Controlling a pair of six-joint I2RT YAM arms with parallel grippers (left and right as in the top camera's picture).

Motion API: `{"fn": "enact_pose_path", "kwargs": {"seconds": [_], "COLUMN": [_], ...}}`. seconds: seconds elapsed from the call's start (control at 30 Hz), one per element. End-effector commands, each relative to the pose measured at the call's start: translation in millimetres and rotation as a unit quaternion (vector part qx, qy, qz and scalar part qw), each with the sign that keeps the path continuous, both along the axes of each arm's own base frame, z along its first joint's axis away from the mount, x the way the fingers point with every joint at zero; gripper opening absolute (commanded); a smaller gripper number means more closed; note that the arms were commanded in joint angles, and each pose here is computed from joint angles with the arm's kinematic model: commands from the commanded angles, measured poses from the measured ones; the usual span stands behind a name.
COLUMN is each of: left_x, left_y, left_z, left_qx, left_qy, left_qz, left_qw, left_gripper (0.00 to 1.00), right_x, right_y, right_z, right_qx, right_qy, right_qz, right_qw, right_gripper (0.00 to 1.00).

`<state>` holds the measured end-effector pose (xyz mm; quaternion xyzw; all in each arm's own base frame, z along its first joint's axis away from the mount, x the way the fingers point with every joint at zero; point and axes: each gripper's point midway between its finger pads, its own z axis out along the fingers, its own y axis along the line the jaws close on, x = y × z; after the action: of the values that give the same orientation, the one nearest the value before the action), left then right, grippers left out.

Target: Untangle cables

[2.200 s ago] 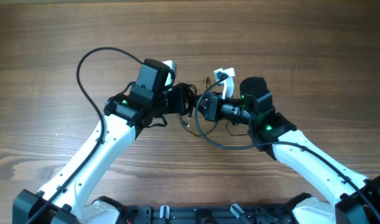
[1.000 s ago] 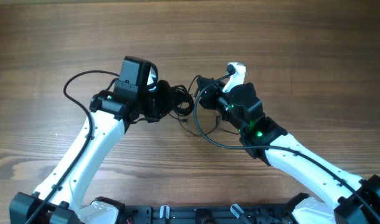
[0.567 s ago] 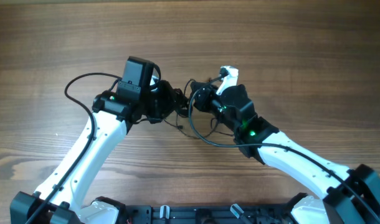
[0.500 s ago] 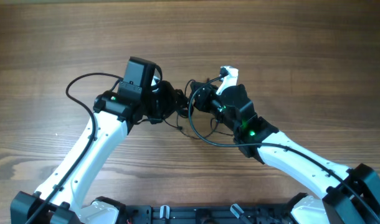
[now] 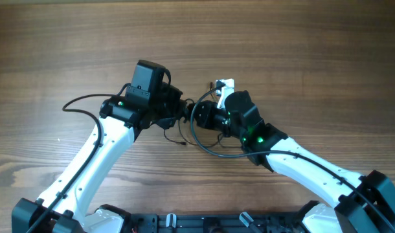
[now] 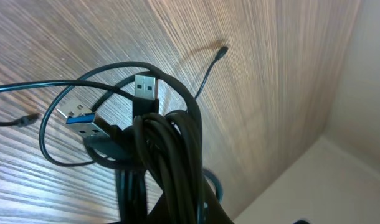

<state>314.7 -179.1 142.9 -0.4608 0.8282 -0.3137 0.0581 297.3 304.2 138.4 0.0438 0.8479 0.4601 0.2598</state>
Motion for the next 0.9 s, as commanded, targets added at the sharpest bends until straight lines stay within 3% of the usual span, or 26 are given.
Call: {"fn": "enact_pose_path", "kwargs": {"seconds": [0.0,0.1,0.23,0.3,0.37,0.5,0.6,0.77,0.87], "left_x": [17,22,26,25,26,25,17,5,5], "left_y": [13,22,30,30,30,31,33,25,22], "left_z": [5,4,3,3,3,3,-3,-7,-5], "left_qx": [0.011,0.026,0.027,0.024,0.024,0.008,-0.016,-0.05,-0.056], "left_qy": [-0.015,-0.019,-0.013,-0.01,-0.011,0.005,0.051,0.104,0.104], "left_qz": [0.07,0.1,0.149,0.153,0.153,0.183,0.241,0.265,0.262], "left_qw": [0.997,0.994,0.988,0.988,0.988,0.983,0.969,0.957,0.958], "left_gripper": [0.05,0.05,0.04,0.04,0.07,0.04,0.04,0.04,0.04], "right_x": [-35,-41,-55,-58,-60,-63,-49,-3,2], "right_y": [26,20,8,5,5,11,21,5,7], "right_z": [0,-15,-40,-44,-45,-38,-18,-10,-17], "right_qx": [-0.012,-0.066,-0.106,-0.116,-0.114,-0.096,-0.071,-0.114,-0.117], "right_qy": [-0.041,-0.077,-0.03,-0.024,-0.021,-0.028,-0.079,-0.136,-0.137], "right_qz": [0.129,0.165,0.179,0.184,0.187,0.203,0.193,0.076,0.07], "right_qw": [0.991,0.981,0.978,0.976,0.975,0.974,0.975,0.981,0.981], "right_gripper": [0.15,0.29,0.42,0.64,0.77,0.77,0.75,0.65,0.58]}}
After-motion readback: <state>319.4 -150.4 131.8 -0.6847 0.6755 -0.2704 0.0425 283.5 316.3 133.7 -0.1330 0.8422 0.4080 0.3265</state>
